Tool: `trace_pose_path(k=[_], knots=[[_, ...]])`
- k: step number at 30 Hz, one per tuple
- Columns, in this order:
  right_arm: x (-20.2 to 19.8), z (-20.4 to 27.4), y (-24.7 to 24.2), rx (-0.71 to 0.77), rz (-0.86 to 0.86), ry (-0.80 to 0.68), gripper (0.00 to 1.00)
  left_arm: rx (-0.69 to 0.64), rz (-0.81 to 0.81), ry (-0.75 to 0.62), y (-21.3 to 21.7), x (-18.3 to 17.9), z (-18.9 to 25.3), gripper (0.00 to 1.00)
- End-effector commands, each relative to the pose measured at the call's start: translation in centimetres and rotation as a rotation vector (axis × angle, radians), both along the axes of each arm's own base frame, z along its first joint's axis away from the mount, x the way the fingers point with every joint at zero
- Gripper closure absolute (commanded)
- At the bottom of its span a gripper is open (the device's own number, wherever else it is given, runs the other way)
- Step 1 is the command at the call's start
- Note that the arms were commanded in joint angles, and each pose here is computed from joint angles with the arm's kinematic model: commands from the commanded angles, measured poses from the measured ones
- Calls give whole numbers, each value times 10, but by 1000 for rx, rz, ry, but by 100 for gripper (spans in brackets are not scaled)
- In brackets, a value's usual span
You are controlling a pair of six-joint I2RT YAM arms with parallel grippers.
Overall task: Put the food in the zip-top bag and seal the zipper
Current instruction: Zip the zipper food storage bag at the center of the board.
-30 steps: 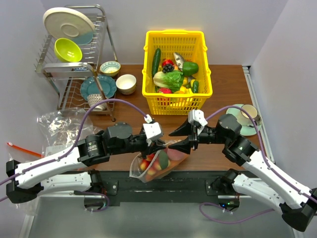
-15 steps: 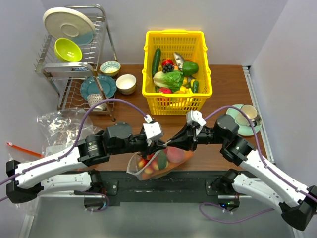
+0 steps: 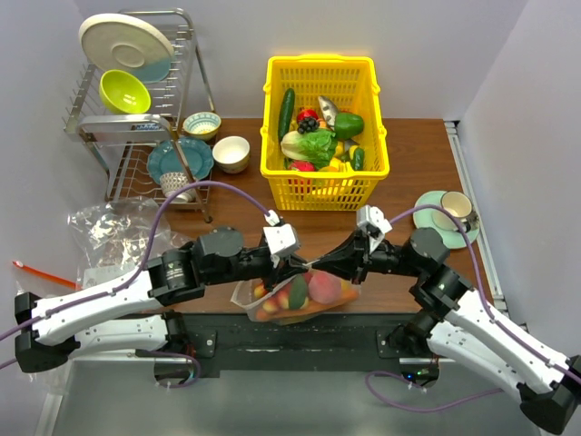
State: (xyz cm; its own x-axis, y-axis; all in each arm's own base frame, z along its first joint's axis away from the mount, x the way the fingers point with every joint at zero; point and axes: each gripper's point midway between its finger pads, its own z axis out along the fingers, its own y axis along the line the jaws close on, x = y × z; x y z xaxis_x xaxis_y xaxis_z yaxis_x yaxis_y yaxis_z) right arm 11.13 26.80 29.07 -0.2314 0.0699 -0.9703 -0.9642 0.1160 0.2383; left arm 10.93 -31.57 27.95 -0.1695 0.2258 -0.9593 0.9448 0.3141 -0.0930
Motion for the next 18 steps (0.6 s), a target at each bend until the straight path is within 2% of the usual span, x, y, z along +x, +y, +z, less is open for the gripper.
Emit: trace_pose_path(k=[1,3,7,18], knots=[[15,37,-16,229,-176,48,100,-20,54,21,-1,7,-13,100],[28,28,-25,266,-276,104,100,-14,64,32,-2,9,-20,100],[37,26,-47,313,-408,112,100,12,84,46,-2,11,-32,100],[69,13,-108,250,-791,77,100,57,102,50,7,12,-31,100]])
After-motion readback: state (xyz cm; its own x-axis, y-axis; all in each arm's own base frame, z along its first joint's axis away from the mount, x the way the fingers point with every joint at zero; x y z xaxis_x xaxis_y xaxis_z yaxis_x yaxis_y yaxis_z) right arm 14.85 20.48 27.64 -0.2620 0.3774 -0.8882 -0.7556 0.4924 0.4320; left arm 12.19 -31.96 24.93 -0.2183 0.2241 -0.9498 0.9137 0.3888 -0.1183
